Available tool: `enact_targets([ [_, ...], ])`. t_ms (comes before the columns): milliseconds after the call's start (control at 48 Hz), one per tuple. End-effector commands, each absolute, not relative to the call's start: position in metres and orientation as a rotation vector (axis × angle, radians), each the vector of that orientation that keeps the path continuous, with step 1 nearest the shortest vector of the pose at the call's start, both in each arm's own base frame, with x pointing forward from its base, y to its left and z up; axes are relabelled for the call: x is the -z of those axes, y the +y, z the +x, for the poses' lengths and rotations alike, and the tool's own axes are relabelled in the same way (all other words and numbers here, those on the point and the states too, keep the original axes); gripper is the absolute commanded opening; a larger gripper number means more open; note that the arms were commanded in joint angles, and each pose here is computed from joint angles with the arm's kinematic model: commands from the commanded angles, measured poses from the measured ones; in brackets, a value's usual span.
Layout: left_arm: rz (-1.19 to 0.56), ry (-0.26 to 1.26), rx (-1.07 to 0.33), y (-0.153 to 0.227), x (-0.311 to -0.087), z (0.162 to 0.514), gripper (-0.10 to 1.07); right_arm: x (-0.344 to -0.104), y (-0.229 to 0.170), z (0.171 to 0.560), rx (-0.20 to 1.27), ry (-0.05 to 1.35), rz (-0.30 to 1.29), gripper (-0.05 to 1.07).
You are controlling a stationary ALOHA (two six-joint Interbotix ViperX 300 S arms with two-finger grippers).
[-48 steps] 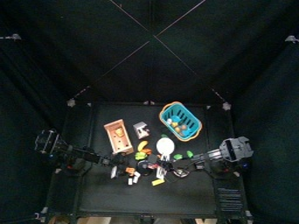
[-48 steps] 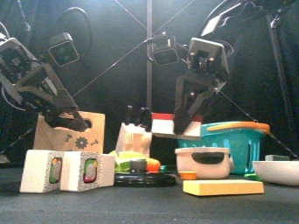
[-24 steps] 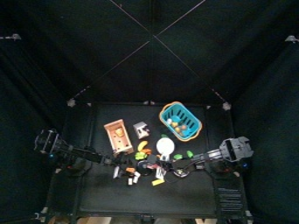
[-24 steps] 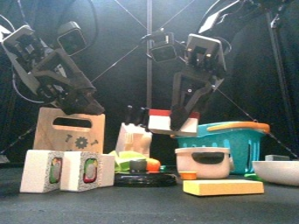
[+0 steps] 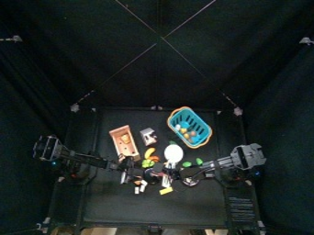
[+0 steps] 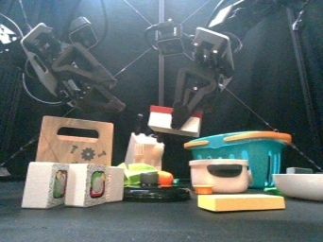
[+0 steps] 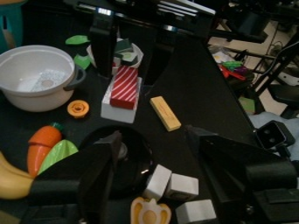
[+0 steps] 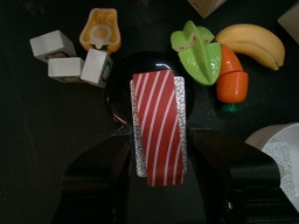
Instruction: Hand over salmon sushi
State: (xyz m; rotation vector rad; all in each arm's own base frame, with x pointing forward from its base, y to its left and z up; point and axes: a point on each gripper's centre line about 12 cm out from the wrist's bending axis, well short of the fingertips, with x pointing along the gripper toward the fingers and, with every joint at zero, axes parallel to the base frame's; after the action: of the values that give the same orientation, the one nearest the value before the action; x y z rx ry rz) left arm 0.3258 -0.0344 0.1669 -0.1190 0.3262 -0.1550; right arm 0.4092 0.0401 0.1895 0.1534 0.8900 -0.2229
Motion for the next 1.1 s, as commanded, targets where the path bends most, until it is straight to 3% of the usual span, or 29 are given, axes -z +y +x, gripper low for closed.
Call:
enact_targets([
  [0, -0.116, 0.309, 0.134, -0.026, -0.170, 0.339, 1.03, -0.209, 0.042, 0.415, 0.208, 0.834, 0.159, 0.59],
  [438, 0.021, 0.312, 0.117, -0.015, -0.159, 0.368, 1.02, -0.209, 0.044, 0.419, 0.202, 0.830, 0.149, 0.59],
  [667, 0.022, 0.301, 0.118, -0.015, -0.160, 0.369, 0.78, -0.208, 0.045, 0.418, 0.199, 0.831, 0.138, 0.59],
  [792, 0.019, 0.300, 0.117, -0.015, -0.161, 0.368, 0.71, -0.207, 0.044, 0.417, 0.208, 0.836, 0.141, 0.61],
  [938, 0.018, 0.299, 0.115, -0.015, -0.161, 0.367, 0.70, -0.206, 0.044, 0.417, 0.211, 0.839, 0.148, 0.71],
  [1083, 0.017, 0.301, 0.115, -0.015, -0.161, 0.367, 0.70, -0.205, 0.043, 0.415, 0.218, 0.849, 0.145, 0.92],
])
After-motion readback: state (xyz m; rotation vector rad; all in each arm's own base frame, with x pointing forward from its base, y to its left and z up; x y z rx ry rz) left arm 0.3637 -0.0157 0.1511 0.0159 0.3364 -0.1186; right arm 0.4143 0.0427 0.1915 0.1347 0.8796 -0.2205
